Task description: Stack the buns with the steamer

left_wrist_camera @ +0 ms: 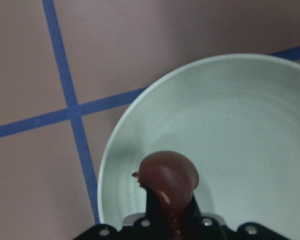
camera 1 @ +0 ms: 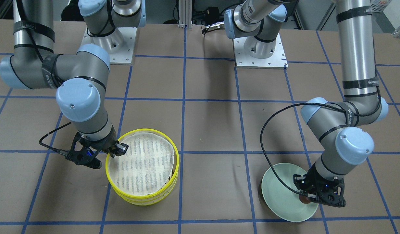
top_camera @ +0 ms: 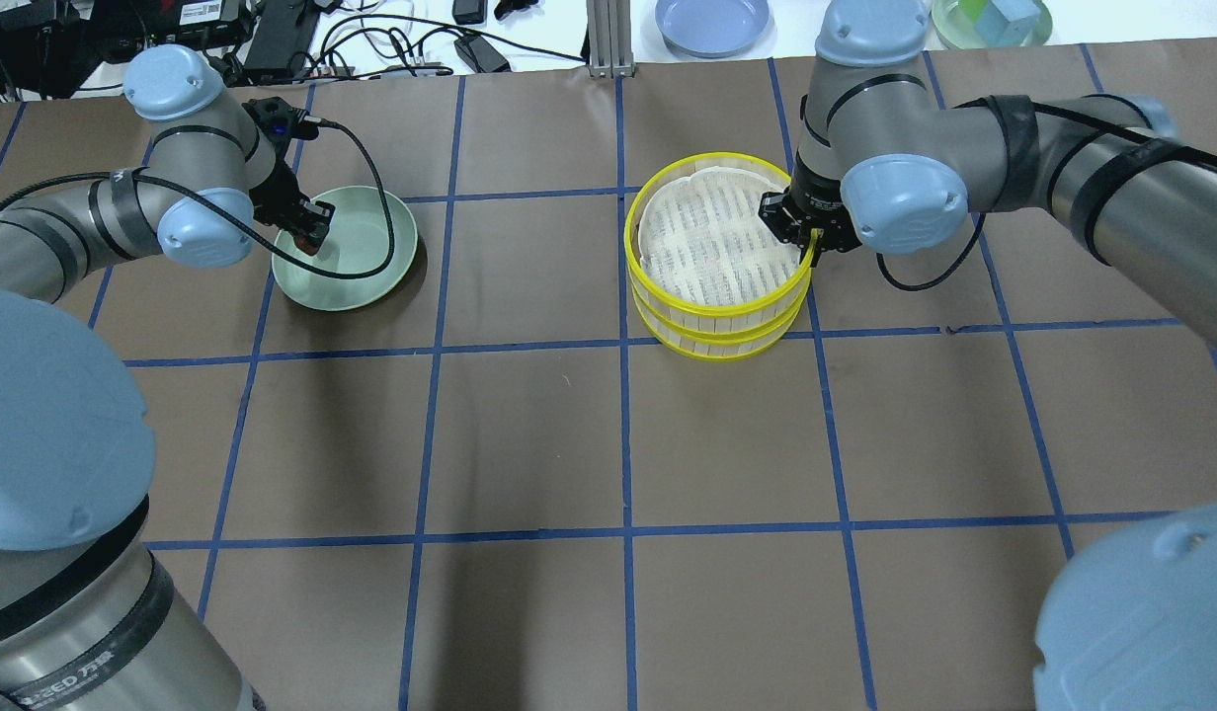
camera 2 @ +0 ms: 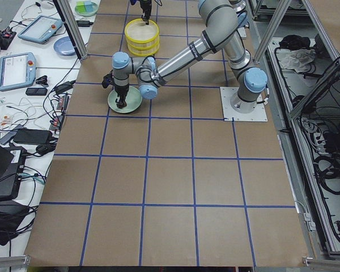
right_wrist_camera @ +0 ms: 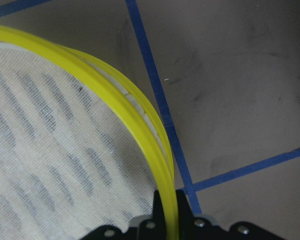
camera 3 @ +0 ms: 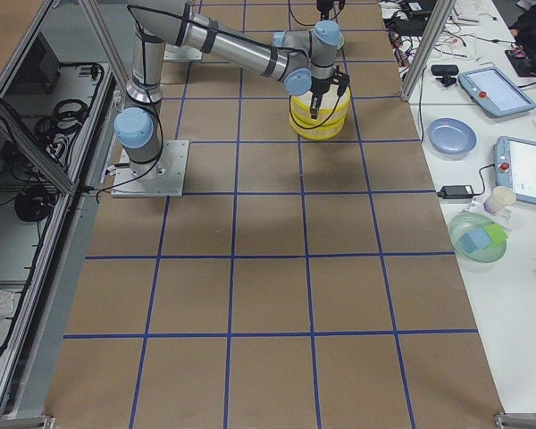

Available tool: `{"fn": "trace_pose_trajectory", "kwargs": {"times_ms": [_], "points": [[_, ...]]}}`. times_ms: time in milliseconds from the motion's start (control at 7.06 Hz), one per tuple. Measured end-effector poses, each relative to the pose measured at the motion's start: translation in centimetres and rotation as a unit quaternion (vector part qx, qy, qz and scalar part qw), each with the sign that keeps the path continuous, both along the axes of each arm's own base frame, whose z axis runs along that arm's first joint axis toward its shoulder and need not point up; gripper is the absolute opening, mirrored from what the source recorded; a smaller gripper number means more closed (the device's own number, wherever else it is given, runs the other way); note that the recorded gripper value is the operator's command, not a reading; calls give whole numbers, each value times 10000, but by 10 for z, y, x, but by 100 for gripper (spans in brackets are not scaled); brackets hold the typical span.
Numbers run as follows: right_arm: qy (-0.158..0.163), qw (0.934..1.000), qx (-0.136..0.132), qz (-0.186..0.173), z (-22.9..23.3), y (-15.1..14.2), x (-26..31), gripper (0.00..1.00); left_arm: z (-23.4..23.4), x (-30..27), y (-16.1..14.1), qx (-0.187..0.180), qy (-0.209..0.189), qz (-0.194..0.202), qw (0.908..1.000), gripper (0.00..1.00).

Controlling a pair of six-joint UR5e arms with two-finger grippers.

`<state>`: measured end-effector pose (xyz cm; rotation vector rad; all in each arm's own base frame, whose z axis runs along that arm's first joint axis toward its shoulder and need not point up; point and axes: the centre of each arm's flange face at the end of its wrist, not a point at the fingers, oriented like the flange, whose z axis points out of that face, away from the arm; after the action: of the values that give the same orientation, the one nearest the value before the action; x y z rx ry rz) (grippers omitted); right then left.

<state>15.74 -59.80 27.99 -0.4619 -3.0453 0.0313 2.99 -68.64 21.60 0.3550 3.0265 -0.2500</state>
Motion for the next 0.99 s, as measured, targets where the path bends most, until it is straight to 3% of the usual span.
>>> {"fn": "trace_pose_trajectory", "kwargs": {"times_ms": [142,283,425,566,991], "points": [[0,10000,27,21,-2,1,-6,6,13,-1,-1,-107,-2,67,9999,0],[-2,10000,44,28,-4,0,-12,23,25,-4,-1,-230,106,234,9994,0],[-5,10000,56,32,-5,1,-14,85,35,-9,-2,-355,341,393,9980,0],[-5,10000,58,41,-6,1,-15,100,44,-17,-3,-465,585,517,9959,0],[-50,9996,-245,107,29,2,-17,100,93,-94,4,-788,1215,1241,9817,0]]}}
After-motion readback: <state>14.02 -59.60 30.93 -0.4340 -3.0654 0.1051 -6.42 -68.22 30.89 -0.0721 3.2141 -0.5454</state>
